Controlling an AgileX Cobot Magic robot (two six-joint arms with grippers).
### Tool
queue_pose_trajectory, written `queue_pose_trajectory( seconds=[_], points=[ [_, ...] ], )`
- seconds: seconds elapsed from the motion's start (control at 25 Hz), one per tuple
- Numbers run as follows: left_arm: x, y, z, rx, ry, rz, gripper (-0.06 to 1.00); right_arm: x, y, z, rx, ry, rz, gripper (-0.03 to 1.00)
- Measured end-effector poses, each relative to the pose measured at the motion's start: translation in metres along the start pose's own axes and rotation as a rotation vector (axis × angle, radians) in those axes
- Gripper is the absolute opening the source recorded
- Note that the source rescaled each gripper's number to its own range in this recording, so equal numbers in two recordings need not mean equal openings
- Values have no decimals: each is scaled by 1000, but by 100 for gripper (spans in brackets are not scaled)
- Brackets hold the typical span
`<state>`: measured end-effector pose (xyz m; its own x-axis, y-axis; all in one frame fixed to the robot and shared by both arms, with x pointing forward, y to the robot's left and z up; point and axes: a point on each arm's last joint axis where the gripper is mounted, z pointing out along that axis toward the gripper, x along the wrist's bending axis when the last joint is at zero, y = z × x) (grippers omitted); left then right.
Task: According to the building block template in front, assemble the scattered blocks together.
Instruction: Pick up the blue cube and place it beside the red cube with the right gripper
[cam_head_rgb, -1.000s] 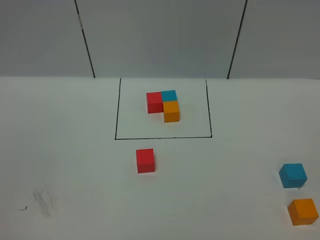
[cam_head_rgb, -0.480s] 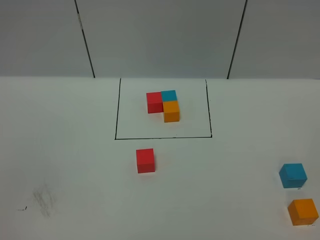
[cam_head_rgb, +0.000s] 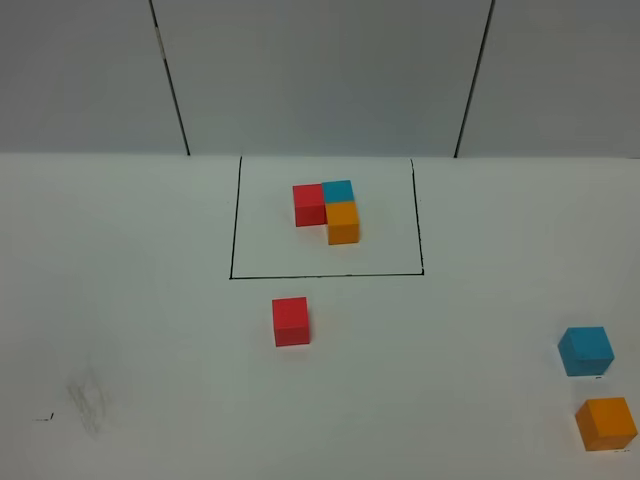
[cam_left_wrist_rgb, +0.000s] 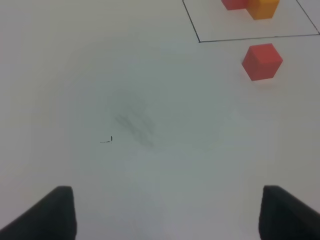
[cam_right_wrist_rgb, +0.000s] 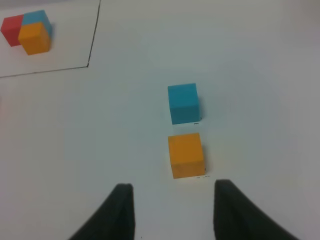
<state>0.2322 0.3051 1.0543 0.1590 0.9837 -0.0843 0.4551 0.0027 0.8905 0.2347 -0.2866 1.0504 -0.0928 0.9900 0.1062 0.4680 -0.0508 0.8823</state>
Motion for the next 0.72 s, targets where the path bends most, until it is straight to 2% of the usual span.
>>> queue_pose_trajectory(
  seconds=[0.2, 0.72],
  points=[
    [-1, 0, 0, -5, 39, -21, 94, 0, 0, 0, 0, 0, 0, 0],
    [-2, -1, -1, -22, 216, -108, 94, 0, 0, 0, 0, 0, 0, 0]
  ],
)
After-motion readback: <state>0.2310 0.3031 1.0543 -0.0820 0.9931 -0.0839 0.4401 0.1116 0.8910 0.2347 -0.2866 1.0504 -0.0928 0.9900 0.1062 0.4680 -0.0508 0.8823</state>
